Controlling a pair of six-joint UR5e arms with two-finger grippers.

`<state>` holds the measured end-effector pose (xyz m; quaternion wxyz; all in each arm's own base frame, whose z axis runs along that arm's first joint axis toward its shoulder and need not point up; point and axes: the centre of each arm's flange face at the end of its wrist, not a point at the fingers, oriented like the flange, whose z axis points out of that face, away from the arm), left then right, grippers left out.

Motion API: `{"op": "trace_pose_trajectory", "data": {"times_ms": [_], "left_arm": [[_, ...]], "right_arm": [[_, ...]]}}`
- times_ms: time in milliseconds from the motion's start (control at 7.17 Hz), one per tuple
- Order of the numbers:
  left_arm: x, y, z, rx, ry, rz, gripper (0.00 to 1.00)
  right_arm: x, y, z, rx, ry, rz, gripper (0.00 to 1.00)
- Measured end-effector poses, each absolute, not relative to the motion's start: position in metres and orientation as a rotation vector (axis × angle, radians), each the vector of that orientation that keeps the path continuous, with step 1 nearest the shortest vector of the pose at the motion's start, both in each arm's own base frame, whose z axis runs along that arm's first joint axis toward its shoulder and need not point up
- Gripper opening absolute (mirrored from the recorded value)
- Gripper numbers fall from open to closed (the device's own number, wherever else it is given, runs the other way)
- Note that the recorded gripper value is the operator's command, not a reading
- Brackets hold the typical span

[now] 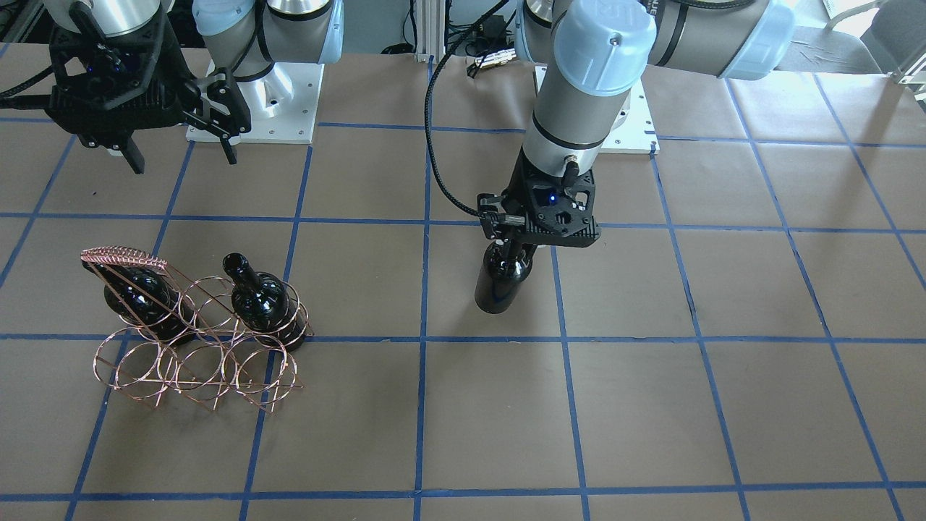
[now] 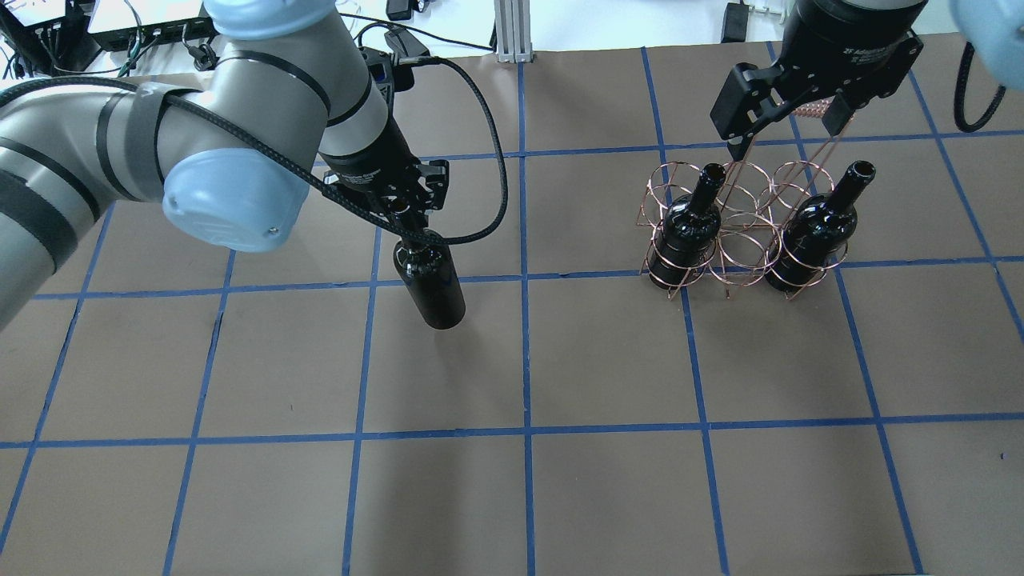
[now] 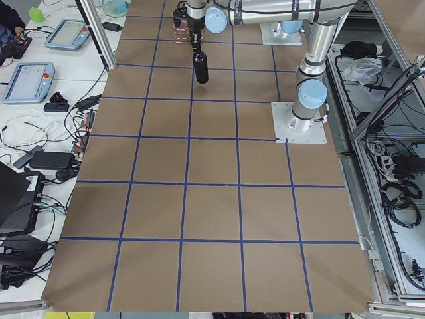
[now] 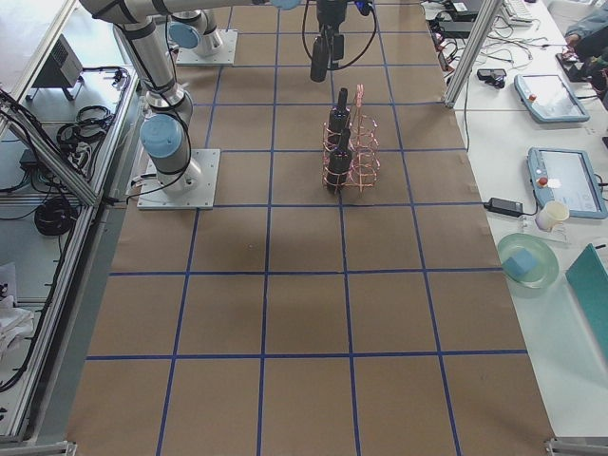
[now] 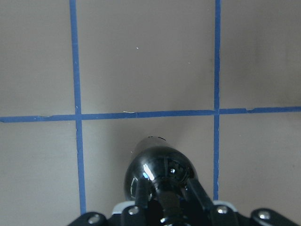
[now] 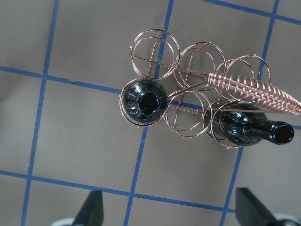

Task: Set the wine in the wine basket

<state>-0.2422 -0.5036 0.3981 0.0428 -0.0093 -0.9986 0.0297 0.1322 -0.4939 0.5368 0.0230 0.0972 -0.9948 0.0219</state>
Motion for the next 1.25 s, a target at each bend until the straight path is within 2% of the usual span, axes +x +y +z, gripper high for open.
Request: {"op": "trace_pose_trajectory", "data": {"times_ms": [279,697,836,976,1255], "left_arm": [[-0.252,-0.495,0.39,-0.061,-3.059,0.072,0.0],[-0.253,-0.491,0.383,-0.073,-3.067,0.042,0.0],[-0.252,-0.489,0.377,-0.074,-3.069,0.024,0.53],[-0.252,-0.489,0.374,-0.068,-3.07,0.013,1.0],[-0.252,-0.488,0.373,-0.058,-3.072,0.0,1.0]], "right_arm": [[0.128,-0.494,0.538,0.142,-3.098,0.072,1.0],[0.125,-0.492,0.539,0.086,-3.1,0.068,1.0],[0.125,-0.493,0.538,0.084,-3.106,0.061,1.0],[0.125,-0.493,0.536,0.081,-3.107,0.058,1.0],[0.125,-0.493,0.535,0.054,-3.103,0.065,1.0]]}}
